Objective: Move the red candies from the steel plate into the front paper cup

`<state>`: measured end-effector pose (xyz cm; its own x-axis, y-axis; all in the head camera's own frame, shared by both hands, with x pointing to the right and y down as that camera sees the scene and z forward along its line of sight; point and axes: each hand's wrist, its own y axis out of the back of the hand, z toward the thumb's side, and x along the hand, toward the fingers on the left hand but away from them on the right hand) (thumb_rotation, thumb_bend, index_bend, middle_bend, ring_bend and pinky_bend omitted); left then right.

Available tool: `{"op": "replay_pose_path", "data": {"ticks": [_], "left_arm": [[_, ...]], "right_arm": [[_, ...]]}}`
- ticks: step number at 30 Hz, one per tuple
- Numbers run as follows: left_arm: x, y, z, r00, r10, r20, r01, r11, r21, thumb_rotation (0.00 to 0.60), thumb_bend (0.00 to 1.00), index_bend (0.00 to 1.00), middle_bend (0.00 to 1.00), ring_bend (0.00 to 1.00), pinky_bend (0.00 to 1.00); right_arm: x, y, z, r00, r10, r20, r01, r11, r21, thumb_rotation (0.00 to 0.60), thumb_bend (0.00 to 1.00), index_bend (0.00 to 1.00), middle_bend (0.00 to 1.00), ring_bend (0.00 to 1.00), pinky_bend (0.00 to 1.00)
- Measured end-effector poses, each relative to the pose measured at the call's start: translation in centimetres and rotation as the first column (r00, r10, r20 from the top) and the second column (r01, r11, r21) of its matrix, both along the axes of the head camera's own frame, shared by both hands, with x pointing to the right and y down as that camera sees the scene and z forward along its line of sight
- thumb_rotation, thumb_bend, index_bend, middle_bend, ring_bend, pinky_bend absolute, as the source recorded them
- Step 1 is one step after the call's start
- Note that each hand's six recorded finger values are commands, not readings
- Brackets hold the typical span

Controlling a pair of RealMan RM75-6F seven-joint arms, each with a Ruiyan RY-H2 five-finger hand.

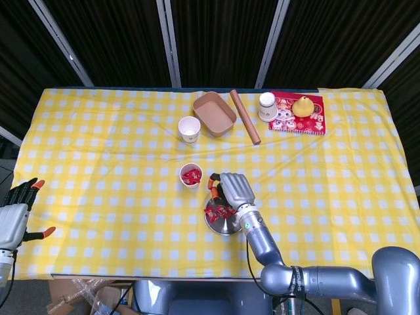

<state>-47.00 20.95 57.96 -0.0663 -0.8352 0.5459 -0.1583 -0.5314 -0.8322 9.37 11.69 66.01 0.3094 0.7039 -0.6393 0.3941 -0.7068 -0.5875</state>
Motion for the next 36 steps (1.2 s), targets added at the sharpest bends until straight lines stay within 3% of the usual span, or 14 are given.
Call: {"op": "replay_pose_path", "data": {"ticks": [13,25,36], "left_arm": [[-0.1,-0.1,0.3,1.000,-0.016,0.000,0.016,1.000,-0.016,0.600,0.00,0.04,0.00,0.00,0.00],[-0.3,-0.2,0.3,1.000,-0.029,-0.003,0.029,0.999,-0.023,0.600,0.00,0.04,0.00,0.00,0.00],[-0.4,-0.2,0.3,0.999,-0.035,-0.002,0.035,0.999,-0.026,0.600,0.00,0.04,0.00,0.00,0.00]], "right_arm": [[-3.4,-2.4,-0.2,0.999,-0.028,0.027,0.028,0.999,0.018,0.600,0.67,0.51,0.82,0.97,0.91],[-5.4,-4.6,1.3,1.000,-0.018,0.009,0.017,0.999,0.045,0.600,0.67,0.51,0.82,0.97,0.91],[-6.1,-4.4,3.2,0.999,-0.031,-0.007,0.032,0.999,0.038,0.600,0.63,0.45,0.82,0.97,0.91]]}}
